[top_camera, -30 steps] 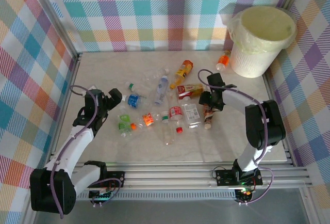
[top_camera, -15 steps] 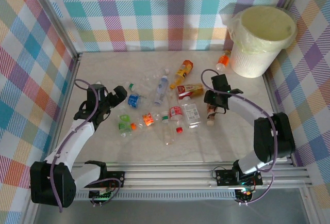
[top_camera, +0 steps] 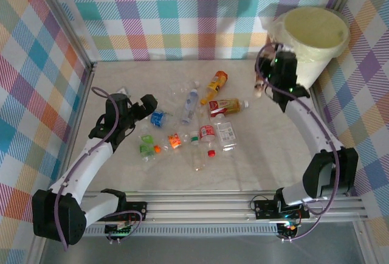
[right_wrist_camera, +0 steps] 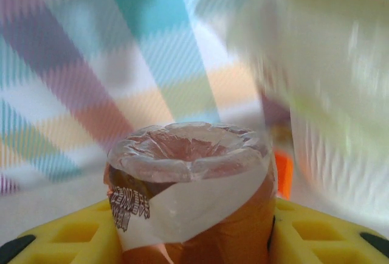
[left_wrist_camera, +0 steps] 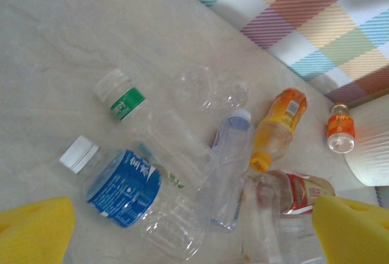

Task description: Put the plastic bottles in the bin

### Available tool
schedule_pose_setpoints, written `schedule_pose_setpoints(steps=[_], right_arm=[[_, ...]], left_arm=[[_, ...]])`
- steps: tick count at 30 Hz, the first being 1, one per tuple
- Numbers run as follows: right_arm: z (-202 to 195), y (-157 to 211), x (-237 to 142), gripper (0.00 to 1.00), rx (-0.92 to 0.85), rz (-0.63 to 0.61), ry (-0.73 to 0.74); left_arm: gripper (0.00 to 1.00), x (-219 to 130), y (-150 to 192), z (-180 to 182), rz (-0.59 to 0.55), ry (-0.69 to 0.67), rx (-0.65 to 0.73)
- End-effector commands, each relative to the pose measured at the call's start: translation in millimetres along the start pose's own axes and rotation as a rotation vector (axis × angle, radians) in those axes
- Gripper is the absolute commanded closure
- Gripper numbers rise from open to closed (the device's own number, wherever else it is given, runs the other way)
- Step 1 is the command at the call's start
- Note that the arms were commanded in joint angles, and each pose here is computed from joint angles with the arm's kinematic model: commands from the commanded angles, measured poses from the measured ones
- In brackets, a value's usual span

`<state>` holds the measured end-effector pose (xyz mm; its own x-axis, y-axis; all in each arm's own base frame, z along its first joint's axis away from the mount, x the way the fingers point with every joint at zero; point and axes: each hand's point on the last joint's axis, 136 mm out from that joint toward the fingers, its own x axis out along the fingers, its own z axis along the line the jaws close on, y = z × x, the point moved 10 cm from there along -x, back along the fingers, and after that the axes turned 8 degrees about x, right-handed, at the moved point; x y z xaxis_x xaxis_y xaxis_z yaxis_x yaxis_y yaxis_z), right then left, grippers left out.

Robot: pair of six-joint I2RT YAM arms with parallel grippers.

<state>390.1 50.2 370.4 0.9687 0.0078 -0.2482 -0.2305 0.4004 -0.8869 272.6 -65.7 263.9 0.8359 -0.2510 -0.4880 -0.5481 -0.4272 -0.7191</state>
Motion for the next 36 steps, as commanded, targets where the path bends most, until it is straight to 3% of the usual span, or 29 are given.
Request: schedule_pose_setpoints(steps=[1, 6, 11, 16, 26, 36], right_arm=[[10.7, -49.5, 20.9, 0.58, -0.070, -0.220, 0.019], [15.7, -108.9, 47.0, 0.58, -0.072, -0.493, 0.125], [9.0, -145.1, 66.6, 0.60, -0.018, -0.646, 0.189], [-3.2, -162.0, 84.8, 0.60, 0.004, -0.677, 0.268], [-24.9, -137.5, 124.0, 0.59, -0.050, -0.714, 0.442], [-15.2, -132.4, 133.0, 0.55, -0.220, -0.570, 0.450]], left_arm=[[0.00, 3.6, -6.4, -10.6, -0.030, 0.034, 0.017], [0.00, 12.7, -4.6, -9.2, -0.010, 0.017, 0.019], [0.00, 19.9, -3.6, -8.2, 0.004, 0.002, 0.023], [0.00, 25.3, -3.2, -7.7, 0.014, -0.010, 0.025], [0.00, 35.8, 1.5, -4.8, 0.046, -0.027, 0.021], [0.00, 40.1, 7.8, 0.4, 0.059, -0.052, 0.013]])
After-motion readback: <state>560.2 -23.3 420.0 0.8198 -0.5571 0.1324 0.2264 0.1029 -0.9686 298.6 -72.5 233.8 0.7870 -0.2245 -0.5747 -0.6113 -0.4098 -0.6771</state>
